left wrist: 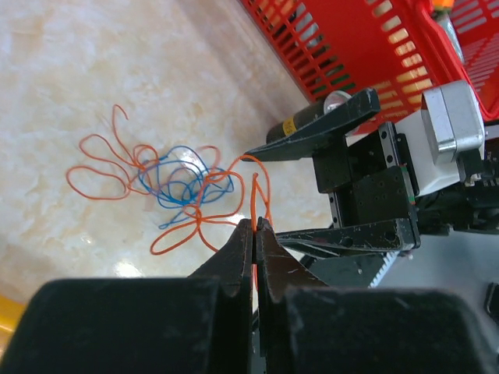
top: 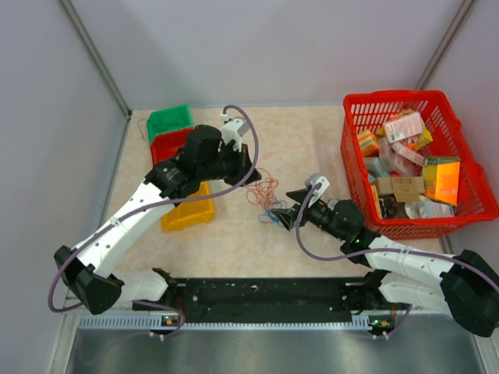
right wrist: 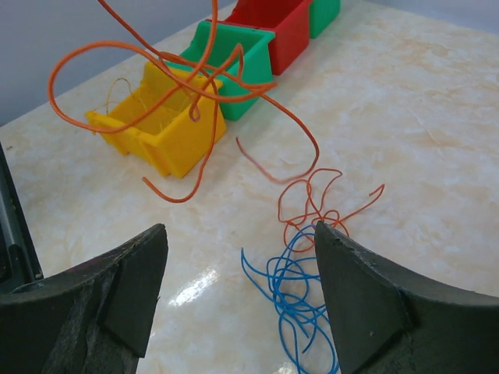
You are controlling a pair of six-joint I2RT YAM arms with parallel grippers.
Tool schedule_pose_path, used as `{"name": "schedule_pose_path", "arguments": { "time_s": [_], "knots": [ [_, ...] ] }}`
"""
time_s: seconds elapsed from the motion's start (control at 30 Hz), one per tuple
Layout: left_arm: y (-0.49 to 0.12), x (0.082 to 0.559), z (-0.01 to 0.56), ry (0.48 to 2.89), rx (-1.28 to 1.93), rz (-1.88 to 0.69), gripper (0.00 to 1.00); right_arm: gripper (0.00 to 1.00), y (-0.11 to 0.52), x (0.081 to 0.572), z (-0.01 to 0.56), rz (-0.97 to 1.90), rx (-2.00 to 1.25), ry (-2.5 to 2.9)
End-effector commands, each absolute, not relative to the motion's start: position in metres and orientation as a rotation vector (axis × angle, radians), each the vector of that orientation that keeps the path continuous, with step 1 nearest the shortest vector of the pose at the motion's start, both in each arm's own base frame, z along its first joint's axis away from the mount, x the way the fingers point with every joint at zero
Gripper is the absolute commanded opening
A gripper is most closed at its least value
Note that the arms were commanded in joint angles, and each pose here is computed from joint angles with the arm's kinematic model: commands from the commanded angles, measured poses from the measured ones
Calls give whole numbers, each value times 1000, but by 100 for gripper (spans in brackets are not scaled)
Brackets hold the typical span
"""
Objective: Untangle the cables
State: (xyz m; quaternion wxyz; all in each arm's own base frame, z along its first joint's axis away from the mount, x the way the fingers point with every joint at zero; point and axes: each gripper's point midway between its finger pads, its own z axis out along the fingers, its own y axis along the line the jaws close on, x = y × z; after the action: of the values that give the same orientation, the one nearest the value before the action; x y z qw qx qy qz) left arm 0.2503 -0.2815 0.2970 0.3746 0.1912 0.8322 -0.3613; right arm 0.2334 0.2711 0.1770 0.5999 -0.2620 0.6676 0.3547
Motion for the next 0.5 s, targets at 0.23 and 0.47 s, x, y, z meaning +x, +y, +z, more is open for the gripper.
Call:
{"name": "schedule_pose_path", "arguments": {
  "time_s": [0.23,0.47],
  "knots": [
    [-307,236,312,2108,592,-1126,0,75,268,238,200,811,-549,1469],
    [-227,291,317,2111,193,-564,0,75,257,240,203,775,-504,1464]
  ]
}}
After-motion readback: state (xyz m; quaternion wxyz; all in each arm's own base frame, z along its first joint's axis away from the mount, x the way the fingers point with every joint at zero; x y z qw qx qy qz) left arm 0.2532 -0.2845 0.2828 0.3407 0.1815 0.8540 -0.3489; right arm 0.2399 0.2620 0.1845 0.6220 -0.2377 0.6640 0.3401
